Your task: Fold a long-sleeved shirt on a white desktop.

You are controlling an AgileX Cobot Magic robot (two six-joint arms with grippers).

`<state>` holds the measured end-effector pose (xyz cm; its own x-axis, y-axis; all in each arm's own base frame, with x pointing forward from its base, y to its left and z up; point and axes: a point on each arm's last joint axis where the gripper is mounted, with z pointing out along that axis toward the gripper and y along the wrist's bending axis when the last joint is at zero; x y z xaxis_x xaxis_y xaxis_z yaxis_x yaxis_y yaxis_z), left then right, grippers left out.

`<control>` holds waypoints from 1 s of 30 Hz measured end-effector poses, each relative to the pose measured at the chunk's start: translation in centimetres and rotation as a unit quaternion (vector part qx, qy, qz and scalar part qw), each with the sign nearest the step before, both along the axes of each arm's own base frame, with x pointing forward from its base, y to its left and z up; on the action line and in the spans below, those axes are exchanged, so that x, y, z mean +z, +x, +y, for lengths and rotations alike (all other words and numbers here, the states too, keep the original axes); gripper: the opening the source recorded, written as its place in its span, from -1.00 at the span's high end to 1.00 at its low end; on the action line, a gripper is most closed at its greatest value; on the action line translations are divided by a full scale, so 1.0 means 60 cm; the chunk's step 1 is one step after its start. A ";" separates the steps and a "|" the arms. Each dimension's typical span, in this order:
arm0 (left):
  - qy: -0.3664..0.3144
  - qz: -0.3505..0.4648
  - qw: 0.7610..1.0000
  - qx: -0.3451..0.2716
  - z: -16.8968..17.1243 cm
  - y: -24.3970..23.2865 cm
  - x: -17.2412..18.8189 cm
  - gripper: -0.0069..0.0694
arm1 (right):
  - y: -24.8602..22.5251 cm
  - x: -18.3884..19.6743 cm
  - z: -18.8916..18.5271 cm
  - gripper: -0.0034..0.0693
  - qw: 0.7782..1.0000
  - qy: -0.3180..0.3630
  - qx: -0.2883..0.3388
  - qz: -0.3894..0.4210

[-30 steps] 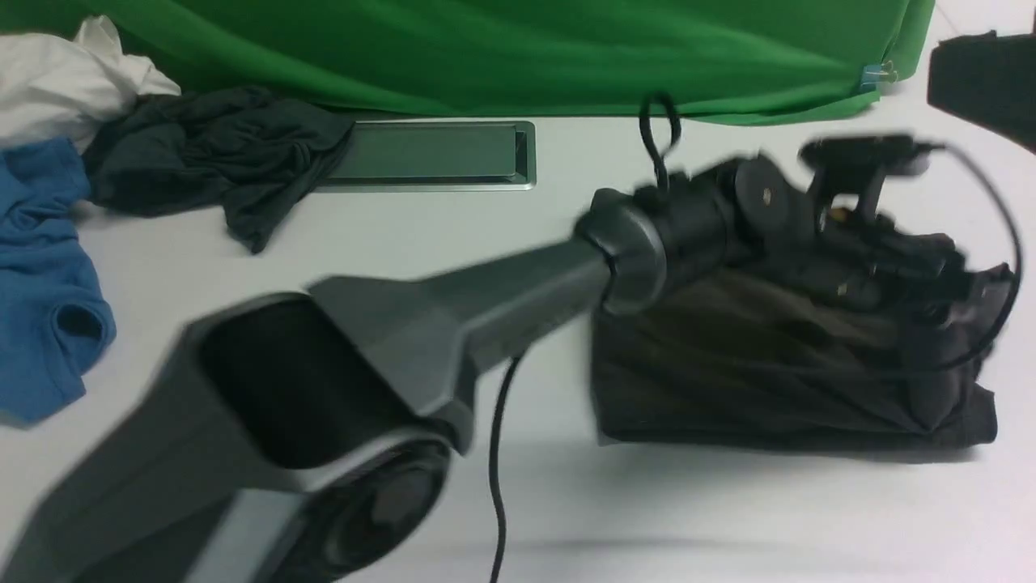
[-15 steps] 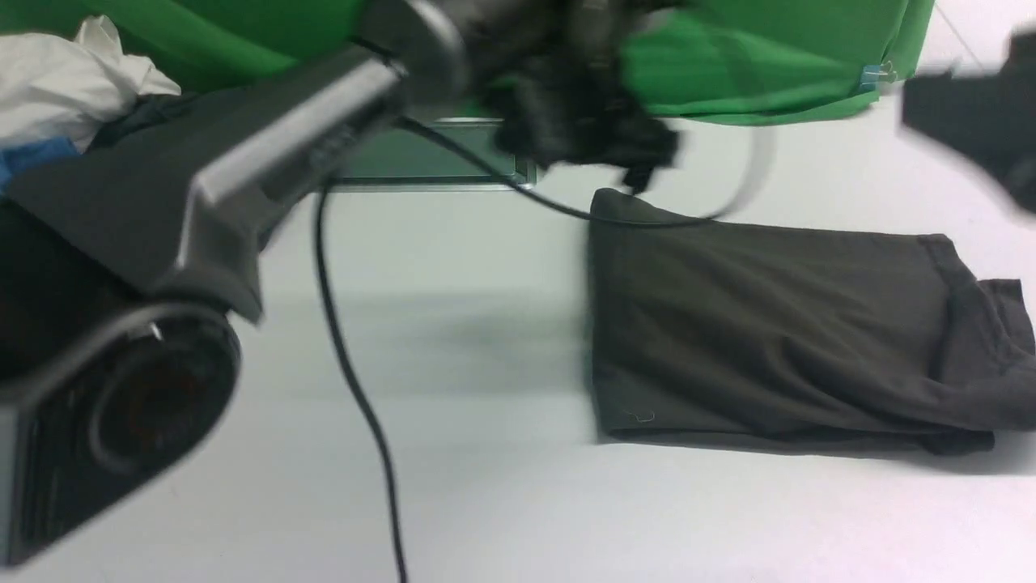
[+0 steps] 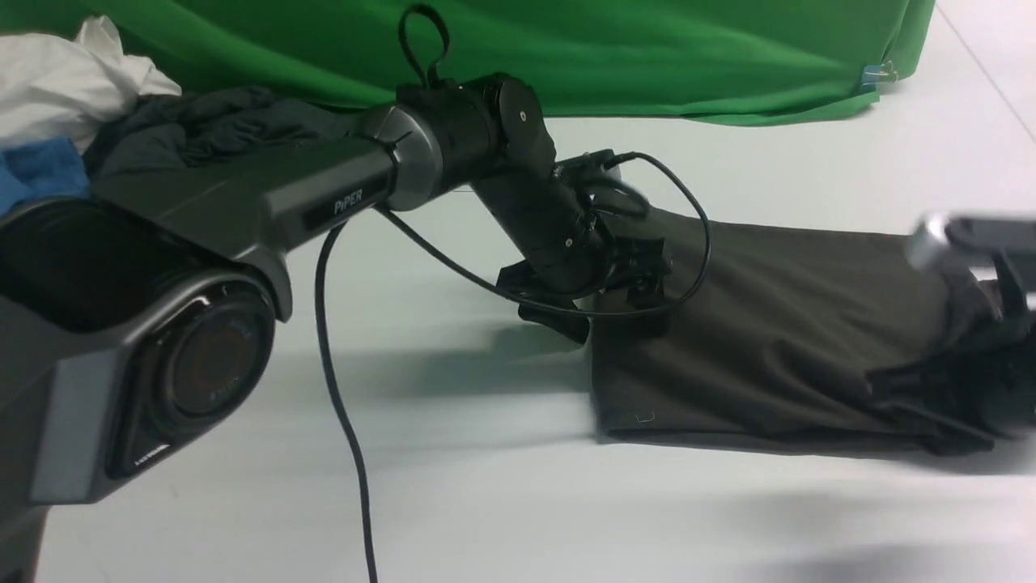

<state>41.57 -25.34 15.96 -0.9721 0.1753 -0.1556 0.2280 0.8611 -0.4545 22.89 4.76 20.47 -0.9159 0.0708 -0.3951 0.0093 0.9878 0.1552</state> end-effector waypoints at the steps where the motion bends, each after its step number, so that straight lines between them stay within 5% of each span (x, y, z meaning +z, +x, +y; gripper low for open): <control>1: -0.001 0.000 1.000 0.001 0.000 0.000 -0.001 -1.00 | 0.002 -0.013 -0.004 0.82 1.000 0.005 -0.015 0.020; 4: -0.003 -0.002 1.000 -0.003 -0.001 0.000 -0.003 -0.95 | 0.006 -0.021 -0.002 0.79 0.999 0.020 -0.029 0.031; 7: -0.002 -0.008 1.000 -0.018 0.001 0.000 -0.006 -0.69 | 0.008 -0.020 0.000 0.72 0.999 0.029 -0.033 0.026; 14: 0.007 -0.015 0.999 -0.043 0.013 0.006 -0.016 0.50 | 0.015 -0.009 0.002 0.60 0.999 0.031 -0.026 0.023; 19: 0.040 -0.007 0.998 -0.046 0.061 0.015 -0.003 0.53 | 0.019 0.013 0.005 0.54 0.999 0.025 0.002 0.025; 30: 0.129 -0.059 0.990 0.005 0.262 0.026 0.146 0.53 | 0.012 0.058 0.003 0.48 0.999 0.030 0.009 -0.042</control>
<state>43.12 -9.63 24.74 -0.9518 0.2150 -0.2187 0.2577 0.9473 -0.1901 23.62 4.93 23.94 -0.8812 0.0805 -0.4659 -0.0236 0.9767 0.2135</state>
